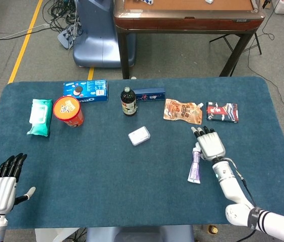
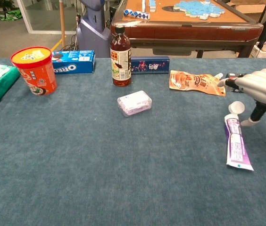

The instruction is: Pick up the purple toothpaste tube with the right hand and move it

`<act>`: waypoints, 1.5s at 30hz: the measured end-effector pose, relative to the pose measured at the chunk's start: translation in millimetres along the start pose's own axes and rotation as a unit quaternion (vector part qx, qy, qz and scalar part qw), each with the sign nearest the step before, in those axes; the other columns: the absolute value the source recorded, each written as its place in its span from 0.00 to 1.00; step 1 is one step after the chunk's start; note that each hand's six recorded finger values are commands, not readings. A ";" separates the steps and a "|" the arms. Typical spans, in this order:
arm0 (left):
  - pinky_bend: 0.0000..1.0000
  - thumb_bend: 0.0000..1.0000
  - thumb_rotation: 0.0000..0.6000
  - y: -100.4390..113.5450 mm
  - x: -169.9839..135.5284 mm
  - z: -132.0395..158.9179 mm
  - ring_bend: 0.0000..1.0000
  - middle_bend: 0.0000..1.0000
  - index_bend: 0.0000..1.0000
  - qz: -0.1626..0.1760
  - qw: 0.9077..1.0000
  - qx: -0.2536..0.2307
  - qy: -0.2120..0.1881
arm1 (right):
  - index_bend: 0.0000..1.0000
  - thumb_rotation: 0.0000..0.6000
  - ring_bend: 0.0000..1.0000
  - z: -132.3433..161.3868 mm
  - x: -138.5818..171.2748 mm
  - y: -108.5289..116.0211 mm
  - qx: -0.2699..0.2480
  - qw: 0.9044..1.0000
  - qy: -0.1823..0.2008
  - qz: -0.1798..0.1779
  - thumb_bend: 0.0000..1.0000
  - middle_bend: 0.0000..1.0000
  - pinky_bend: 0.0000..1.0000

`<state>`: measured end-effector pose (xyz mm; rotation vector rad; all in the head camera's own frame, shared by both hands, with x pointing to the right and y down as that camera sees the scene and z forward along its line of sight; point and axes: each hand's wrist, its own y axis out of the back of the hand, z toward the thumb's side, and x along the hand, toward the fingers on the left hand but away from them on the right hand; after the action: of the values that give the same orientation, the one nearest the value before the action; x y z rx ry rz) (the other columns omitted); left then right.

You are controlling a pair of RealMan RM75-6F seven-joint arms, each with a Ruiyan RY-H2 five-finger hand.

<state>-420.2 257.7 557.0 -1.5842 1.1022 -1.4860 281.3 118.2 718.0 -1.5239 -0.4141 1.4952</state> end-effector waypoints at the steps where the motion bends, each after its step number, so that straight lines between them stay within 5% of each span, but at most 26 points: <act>1: 0.08 0.15 1.00 0.3 -0.2 -0.1 0.05 0.05 0.00 0.000 1.000 0.000 0.000 | 0.10 1.00 0.15 5.1 -3.7 3.7 0.001 1.000 0.005 -0.005 0.00 0.22 0.28; 14: 0.08 0.15 1.00 3.3 -1.8 -4.6 0.05 0.05 0.00 0.003 1.000 0.002 0.006 | 0.10 1.00 0.15 57.7 -3.1 29.8 0.008 0.996 0.082 -0.046 0.00 0.22 0.28; 19: 0.08 0.15 1.00 2.4 -1.3 -3.7 0.05 0.05 0.00 0.003 1.000 0.001 0.003 | 0.10 1.00 0.15 57.7 20.9 35.3 0.007 0.993 0.110 -0.052 0.00 0.22 0.28; 24: 0.08 0.15 1.00 0.1 0.3 -1.0 0.05 0.05 0.00 -0.001 1.000 0.001 -0.002 | 0.10 1.00 0.16 37.9 40.8 42.9 -0.010 0.993 0.098 -0.057 0.00 0.29 0.28; 31: 0.08 0.15 1.00 -1.2 2.5 3.8 0.05 0.05 0.00 -0.001 1.000 0.000 -0.010 | 0.10 1.00 0.20 12.5 52.5 36.6 -0.025 0.997 0.075 -0.008 0.00 0.42 0.28; 37: 0.08 0.15 1.00 -2.6 1.3 2.6 0.05 0.05 0.00 -0.004 1.000 0.000 -0.008 | 0.10 1.00 0.20 10.3 48.0 14.1 -0.029 0.996 0.072 0.044 0.00 0.43 0.28; 45: 0.08 0.15 1.00 -1.0 0.1 0.1 0.05 0.05 0.00 -0.003 1.000 0.002 -0.004 | 0.10 1.00 0.20 33.4 38.1 -3.0 -0.035 0.992 0.103 0.069 0.00 0.42 0.28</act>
<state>-419.9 257.9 557.9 -1.5902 1.0908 -1.4841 259.6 161.6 703.3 -1.7742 -0.2461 1.4225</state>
